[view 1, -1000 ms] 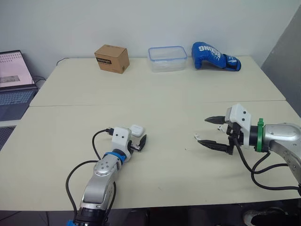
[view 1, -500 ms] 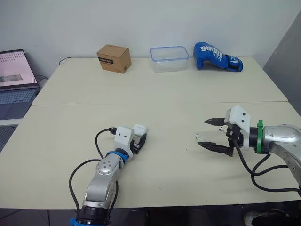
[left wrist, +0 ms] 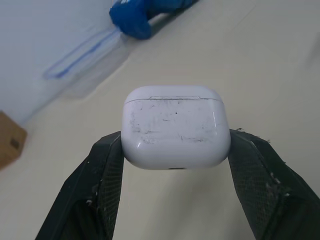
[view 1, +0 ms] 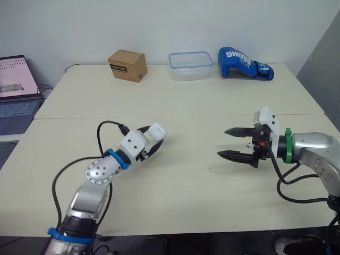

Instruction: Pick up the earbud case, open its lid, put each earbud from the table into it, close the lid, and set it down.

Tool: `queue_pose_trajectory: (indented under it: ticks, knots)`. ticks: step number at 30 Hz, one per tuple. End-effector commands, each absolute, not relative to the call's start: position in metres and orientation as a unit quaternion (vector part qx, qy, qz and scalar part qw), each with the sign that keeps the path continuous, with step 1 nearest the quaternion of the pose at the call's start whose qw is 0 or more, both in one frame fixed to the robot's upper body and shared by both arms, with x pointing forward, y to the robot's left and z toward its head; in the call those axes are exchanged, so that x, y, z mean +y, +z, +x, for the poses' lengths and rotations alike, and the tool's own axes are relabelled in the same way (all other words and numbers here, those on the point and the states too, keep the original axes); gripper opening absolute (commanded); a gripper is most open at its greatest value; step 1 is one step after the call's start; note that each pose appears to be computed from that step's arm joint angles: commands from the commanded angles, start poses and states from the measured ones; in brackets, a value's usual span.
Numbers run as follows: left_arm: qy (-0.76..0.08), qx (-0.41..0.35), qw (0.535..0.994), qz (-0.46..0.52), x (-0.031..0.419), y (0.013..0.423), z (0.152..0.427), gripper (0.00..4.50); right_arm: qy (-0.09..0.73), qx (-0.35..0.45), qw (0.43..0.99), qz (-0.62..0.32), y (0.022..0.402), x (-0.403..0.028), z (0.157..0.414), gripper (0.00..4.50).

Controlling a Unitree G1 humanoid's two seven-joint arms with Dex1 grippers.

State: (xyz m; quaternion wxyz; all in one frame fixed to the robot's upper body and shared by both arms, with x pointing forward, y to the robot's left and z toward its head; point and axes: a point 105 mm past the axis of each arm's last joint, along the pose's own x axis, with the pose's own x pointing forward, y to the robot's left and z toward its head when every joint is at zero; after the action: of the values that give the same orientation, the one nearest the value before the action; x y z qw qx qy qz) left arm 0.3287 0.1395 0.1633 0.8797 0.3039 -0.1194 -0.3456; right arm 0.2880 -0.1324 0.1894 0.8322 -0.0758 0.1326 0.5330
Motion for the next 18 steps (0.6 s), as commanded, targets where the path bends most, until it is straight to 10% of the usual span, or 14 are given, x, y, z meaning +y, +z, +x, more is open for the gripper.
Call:
queue_pose_trajectory:
  ticks: [1, 18]
  knots:
    - [-0.395, -0.183, 0.834, 0.339, 0.125, 0.195, 0.322, 2.74, 0.524, 0.126, 0.842, -0.032, 0.21, -0.131, 0.298, 4.5]
    - [-0.509, -0.28, 0.698, 0.419, 0.08, 0.225, 0.306, 2.74, 0.609, 0.208, 0.75, 0.151, 0.238, -0.073, 0.283, 4.5]
